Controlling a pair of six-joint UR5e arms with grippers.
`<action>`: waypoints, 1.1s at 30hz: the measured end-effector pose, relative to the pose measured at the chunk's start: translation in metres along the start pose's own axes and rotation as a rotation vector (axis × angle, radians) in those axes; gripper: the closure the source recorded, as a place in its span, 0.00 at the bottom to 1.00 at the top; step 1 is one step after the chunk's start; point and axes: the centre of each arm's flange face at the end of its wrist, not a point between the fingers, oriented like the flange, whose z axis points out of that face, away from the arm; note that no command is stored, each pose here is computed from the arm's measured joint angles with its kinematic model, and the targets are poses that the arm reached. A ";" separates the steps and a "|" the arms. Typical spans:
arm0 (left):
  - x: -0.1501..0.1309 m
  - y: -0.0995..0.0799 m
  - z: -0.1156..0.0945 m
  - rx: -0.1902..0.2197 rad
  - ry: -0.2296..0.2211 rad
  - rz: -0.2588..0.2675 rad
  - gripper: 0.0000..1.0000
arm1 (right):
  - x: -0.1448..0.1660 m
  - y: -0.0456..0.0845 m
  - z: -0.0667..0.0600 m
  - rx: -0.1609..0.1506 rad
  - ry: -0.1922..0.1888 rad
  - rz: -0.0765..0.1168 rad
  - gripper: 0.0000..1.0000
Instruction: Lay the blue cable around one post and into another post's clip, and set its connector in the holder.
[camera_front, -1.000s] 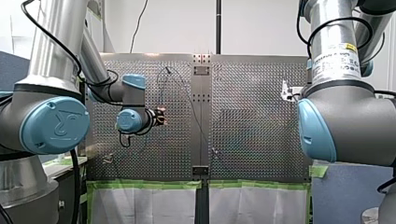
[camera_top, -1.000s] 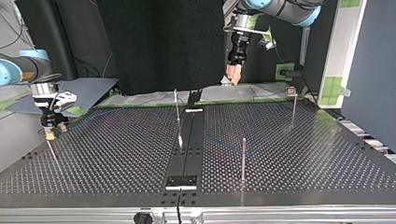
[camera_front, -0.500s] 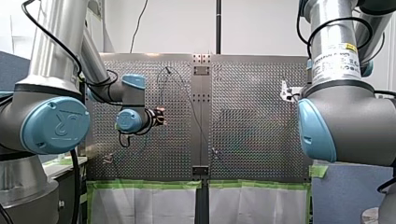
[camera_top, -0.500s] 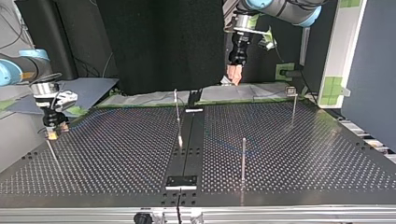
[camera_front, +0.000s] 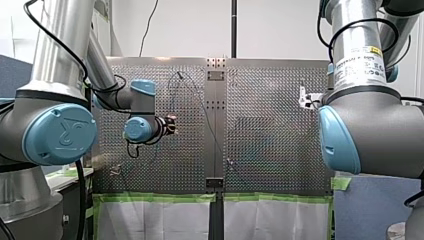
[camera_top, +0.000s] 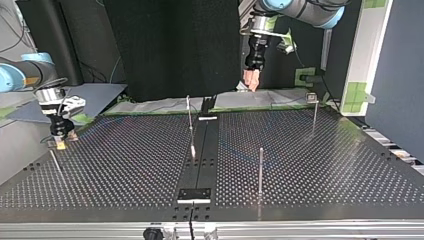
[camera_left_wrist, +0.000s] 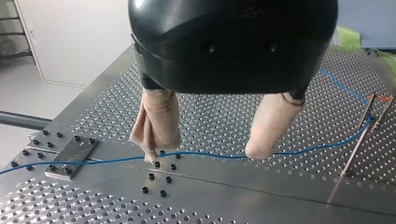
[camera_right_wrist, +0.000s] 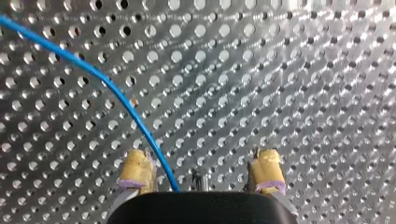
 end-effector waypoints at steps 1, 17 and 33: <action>0.000 0.000 0.000 0.000 0.000 0.000 0.00 | 0.000 -0.001 0.000 0.003 0.000 0.000 0.00; 0.000 0.001 0.000 -0.003 0.002 0.001 0.00 | -0.004 -0.018 0.000 0.024 -0.035 -0.013 0.00; 0.000 0.004 0.001 -0.011 0.001 0.001 0.00 | 0.003 -0.027 -0.009 -0.007 -0.097 -0.072 0.00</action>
